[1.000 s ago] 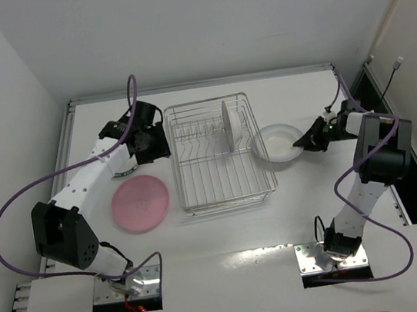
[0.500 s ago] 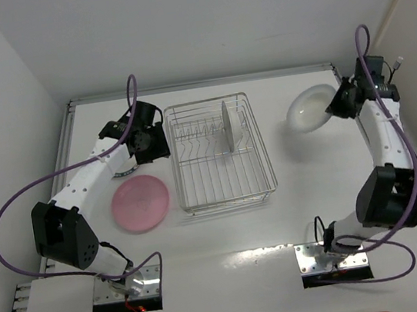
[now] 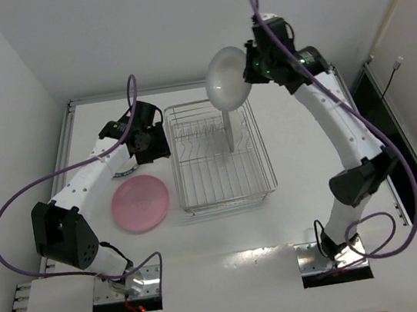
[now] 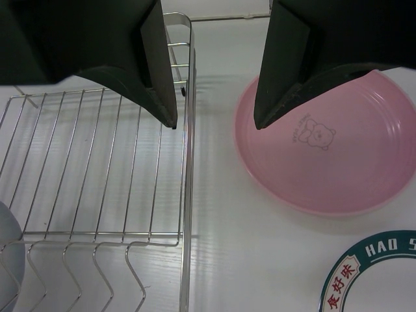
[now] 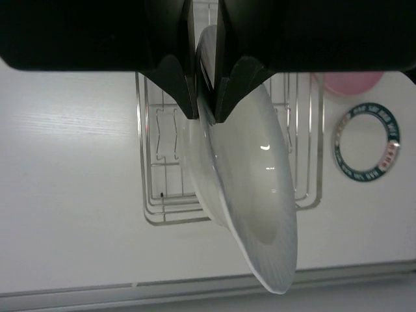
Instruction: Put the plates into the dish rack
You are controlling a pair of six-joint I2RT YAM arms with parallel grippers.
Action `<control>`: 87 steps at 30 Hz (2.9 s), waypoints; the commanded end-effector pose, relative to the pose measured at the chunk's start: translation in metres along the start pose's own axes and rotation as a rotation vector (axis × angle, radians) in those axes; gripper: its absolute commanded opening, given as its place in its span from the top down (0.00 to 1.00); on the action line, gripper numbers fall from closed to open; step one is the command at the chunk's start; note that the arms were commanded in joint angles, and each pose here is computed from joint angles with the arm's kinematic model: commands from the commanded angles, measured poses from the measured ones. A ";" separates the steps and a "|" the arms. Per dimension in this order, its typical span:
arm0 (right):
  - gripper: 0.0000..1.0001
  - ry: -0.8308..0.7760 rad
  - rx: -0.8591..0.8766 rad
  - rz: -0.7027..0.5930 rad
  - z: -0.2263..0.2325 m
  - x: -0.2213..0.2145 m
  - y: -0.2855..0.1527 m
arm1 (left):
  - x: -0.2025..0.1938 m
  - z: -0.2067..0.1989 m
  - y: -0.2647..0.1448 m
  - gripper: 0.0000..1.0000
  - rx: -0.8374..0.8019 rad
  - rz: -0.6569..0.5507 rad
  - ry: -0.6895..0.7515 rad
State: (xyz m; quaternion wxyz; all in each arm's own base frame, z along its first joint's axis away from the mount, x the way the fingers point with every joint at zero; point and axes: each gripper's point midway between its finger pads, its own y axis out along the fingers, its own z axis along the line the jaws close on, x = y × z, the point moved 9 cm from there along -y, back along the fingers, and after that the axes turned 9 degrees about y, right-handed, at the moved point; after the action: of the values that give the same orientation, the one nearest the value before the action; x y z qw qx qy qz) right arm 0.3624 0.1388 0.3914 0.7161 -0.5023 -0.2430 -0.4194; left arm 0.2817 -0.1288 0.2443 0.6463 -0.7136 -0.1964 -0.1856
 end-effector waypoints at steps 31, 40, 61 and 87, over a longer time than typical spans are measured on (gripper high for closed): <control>1.00 -0.612 -0.463 -0.113 0.082 -0.079 0.057 | -0.001 -0.002 -0.011 0.52 -0.015 -0.027 -0.019; 1.00 -0.677 -0.523 -0.075 0.079 -0.104 0.080 | -0.005 0.000 -0.017 0.52 -0.019 -0.036 -0.030; 1.00 -0.428 -0.266 0.527 0.057 -0.202 0.122 | -0.010 0.007 -0.025 0.52 0.011 -0.060 -0.032; 0.19 -0.337 0.293 0.235 0.091 -0.082 -0.013 | 0.003 0.013 -0.009 0.40 0.172 -0.072 -0.055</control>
State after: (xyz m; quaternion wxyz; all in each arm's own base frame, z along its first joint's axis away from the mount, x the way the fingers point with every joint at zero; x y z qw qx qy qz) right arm 0.3196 0.2533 0.3499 0.7652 -0.5203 -0.3257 -0.1941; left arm 0.2743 -0.1124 0.2492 0.6857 -0.6633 -0.2391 -0.1806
